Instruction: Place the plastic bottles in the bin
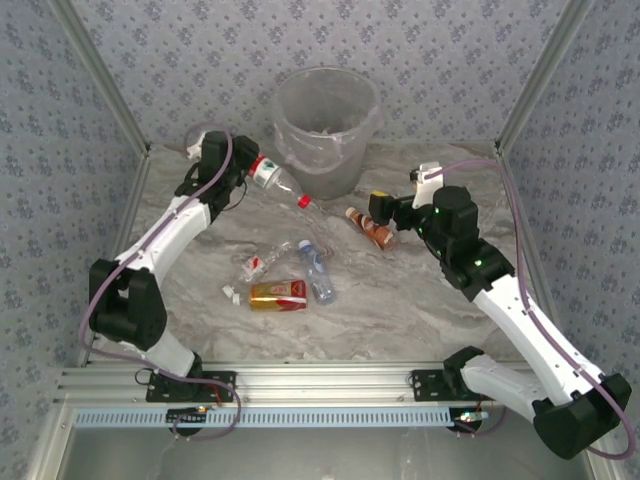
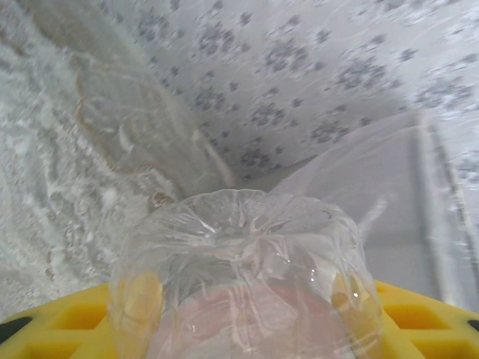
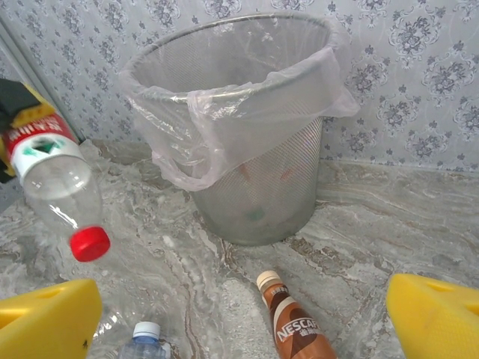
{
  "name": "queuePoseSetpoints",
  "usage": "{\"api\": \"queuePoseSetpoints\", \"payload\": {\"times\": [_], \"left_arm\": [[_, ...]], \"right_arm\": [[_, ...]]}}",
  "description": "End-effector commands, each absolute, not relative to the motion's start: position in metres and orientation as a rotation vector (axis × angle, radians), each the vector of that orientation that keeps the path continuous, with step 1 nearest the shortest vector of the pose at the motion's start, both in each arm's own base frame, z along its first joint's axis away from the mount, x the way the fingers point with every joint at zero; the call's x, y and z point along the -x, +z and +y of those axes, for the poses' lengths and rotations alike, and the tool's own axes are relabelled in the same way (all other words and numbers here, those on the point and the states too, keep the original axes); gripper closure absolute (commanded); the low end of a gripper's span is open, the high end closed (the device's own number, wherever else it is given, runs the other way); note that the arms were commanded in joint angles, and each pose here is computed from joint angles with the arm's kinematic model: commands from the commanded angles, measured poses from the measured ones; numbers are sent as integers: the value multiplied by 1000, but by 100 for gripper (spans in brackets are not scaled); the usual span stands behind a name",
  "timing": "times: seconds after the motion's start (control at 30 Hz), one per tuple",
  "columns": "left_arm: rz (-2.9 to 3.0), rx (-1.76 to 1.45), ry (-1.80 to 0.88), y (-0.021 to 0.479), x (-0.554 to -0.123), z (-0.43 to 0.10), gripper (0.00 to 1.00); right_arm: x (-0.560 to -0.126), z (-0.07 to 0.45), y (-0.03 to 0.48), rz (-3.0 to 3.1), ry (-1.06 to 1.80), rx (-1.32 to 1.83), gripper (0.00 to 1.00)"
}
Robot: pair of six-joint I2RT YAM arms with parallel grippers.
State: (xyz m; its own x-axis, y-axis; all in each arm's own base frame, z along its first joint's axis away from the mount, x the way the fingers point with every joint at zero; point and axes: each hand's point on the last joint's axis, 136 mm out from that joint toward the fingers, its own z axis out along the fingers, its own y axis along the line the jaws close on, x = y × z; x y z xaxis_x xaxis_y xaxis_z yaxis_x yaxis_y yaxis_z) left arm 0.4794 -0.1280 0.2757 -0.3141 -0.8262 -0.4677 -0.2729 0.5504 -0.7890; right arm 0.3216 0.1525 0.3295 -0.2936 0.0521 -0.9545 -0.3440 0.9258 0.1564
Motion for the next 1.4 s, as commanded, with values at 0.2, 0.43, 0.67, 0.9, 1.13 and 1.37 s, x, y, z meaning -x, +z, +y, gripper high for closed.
{"api": "queuePoseSetpoints", "payload": {"times": [0.2,0.43,0.67,0.9,1.13,1.37], "left_arm": [[1659,656,-822,386,-471,-132,43],[1605,496,-915,436,-480,-160,43],[1590,344,-1128,479,-488,-211,43],[1588,263,-1107,498,-507,-243,43],[1611,235,-1021,497,-536,-260,43],[1558,287,-961,499,-567,-259,43]], "right_arm": [[-325,159,332,1820,422,217,0],[-324,160,334,1815,437,209,0],[-324,159,334,1817,439,201,0],[-324,157,333,1824,433,193,0],[-322,155,331,1835,419,189,0],[-322,151,328,1845,397,186,0]]}}
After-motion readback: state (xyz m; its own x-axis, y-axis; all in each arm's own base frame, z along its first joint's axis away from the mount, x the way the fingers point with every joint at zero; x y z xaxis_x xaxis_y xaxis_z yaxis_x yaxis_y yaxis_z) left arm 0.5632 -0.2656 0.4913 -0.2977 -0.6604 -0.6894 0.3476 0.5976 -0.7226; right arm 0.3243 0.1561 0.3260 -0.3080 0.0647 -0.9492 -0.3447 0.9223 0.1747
